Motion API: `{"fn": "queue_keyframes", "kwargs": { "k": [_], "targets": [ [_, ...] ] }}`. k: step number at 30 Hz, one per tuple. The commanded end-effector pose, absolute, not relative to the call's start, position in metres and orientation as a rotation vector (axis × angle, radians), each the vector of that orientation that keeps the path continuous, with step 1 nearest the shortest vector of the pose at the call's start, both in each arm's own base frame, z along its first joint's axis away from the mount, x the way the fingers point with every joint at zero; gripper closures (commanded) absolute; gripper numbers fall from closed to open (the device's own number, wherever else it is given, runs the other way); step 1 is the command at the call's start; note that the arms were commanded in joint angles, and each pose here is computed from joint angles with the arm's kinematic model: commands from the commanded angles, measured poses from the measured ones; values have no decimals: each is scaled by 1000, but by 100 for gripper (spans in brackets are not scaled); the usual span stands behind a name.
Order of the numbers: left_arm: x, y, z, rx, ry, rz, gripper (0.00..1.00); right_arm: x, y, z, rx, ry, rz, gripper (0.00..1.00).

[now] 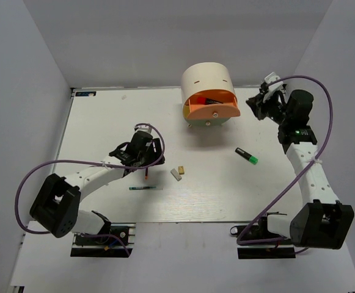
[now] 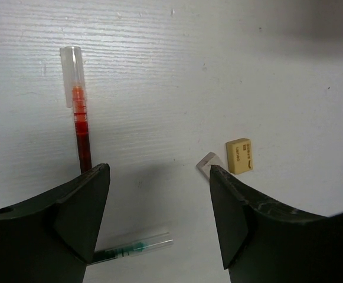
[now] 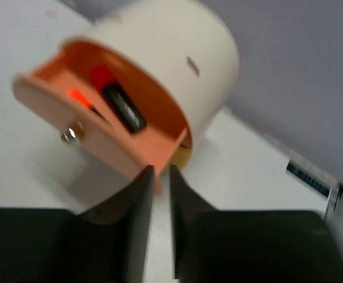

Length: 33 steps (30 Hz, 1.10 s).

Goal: Sort the stationery into containers
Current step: Grab a piece of stationery with the right arm

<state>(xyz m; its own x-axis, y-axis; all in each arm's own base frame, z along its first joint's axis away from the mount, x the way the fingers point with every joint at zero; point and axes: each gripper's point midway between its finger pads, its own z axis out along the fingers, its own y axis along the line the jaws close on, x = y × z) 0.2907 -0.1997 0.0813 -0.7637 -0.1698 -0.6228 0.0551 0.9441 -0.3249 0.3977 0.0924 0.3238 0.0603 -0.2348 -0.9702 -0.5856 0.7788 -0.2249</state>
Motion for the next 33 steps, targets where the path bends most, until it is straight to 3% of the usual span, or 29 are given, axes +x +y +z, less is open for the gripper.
{"fn": "queue_keyframes", "kwargs": {
  "k": [1, 2, 5, 6, 11, 15, 27, 33],
  "targets": [
    [293, -206, 81, -46, 2405, -452, 21, 378, 73, 239, -807, 1778, 315, 71],
    [296, -208, 83, -46, 2404, -453, 21, 371, 72, 218, -838, 1851, 354, 53],
    [297, -210, 83, -31, 2406, -458, 21, 362, 62, 175, -980, 1941, 341, 24],
    [297, -210, 83, -31, 2406, -459, 21, 361, 60, 166, -1020, 1943, 326, 22],
    [296, -207, 83, -35, 2400, -451, 21, 356, 47, 117, -1168, 1998, 281, 20],
    [294, -206, 83, -35, 2400, -451, 21, 353, 44, 77, -1230, 2060, 313, 25],
    [292, -203, 86, -51, 2398, -445, 21, 362, 25, 25, -1186, 2237, 210, 30],
    [292, -203, 80, -50, 2415, -434, 21, 353, 25, 14, -1199, 2277, 222, 41]
  ]
}}
